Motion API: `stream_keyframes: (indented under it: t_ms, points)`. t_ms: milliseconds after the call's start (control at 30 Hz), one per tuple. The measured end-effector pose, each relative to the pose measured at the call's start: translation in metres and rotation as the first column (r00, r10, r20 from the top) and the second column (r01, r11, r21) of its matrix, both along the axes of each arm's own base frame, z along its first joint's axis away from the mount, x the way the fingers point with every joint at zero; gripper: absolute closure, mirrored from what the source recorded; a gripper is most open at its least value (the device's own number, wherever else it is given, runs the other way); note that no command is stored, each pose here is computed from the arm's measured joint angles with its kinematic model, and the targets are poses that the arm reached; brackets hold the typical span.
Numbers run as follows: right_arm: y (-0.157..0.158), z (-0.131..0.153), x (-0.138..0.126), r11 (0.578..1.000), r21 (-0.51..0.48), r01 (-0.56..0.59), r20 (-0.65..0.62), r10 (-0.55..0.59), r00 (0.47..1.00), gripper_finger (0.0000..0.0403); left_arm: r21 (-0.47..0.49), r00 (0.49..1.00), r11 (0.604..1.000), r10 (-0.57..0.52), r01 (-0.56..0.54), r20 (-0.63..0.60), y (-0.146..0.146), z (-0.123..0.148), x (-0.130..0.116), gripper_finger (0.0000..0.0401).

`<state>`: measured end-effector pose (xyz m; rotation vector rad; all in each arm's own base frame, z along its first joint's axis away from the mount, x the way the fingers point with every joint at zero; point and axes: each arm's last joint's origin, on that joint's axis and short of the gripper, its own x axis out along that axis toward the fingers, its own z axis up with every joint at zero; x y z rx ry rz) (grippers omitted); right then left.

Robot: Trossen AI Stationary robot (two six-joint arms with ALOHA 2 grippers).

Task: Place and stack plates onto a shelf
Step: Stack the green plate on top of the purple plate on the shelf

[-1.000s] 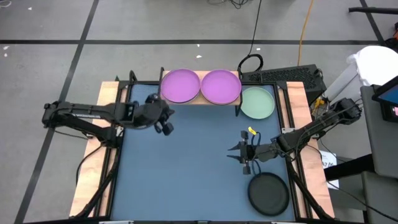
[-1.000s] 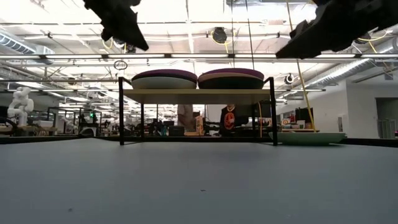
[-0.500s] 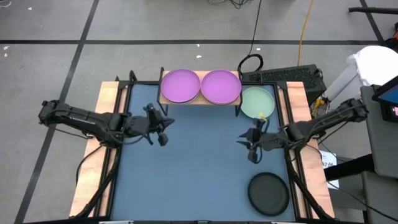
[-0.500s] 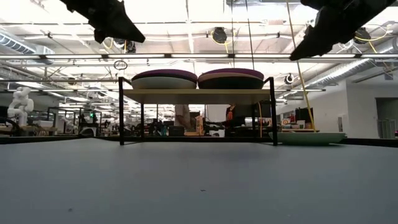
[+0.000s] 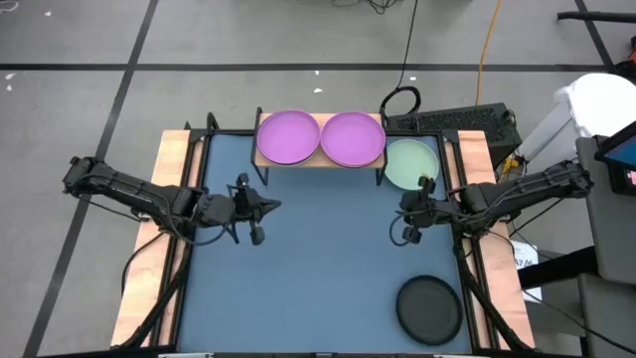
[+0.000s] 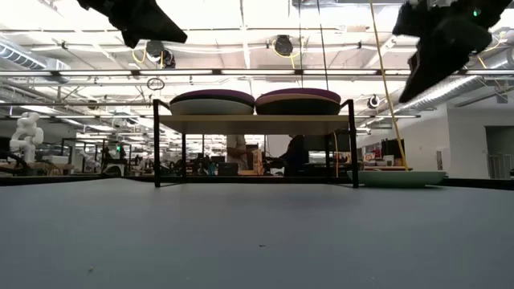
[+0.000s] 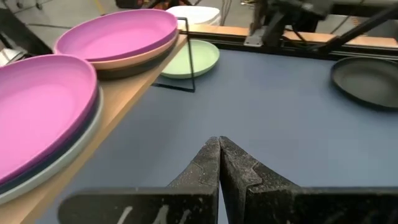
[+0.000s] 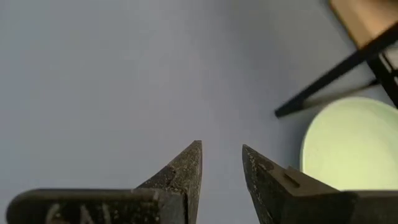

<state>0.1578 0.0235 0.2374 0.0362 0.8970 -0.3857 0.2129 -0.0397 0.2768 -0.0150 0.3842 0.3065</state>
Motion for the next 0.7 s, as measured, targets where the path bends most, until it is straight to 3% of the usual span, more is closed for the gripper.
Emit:
stream_keyframes:
  t_ms: [133,400,700]
  points:
    - [-0.003,-0.017,-0.003,1.000,-0.013,0.006,-0.049,-0.007,0.999,0.0303,0.003,0.999,0.999,-0.033,0.033,-0.007,-0.008,-0.004,0.003,0.0398]
    - [-0.005,-0.047,-0.011,1.000,-0.025,0.014,-0.117,-0.017,0.993,0.0284,0.084,0.989,0.992,-0.104,0.095,0.109,-0.015,-0.030,0.006,0.0398]
    - [-0.011,-0.049,-0.010,0.990,-0.113,0.089,-0.078,-0.098,0.992,0.0252,0.109,0.986,0.989,-0.113,0.100,0.125,-0.014,-0.031,0.005,0.0398]
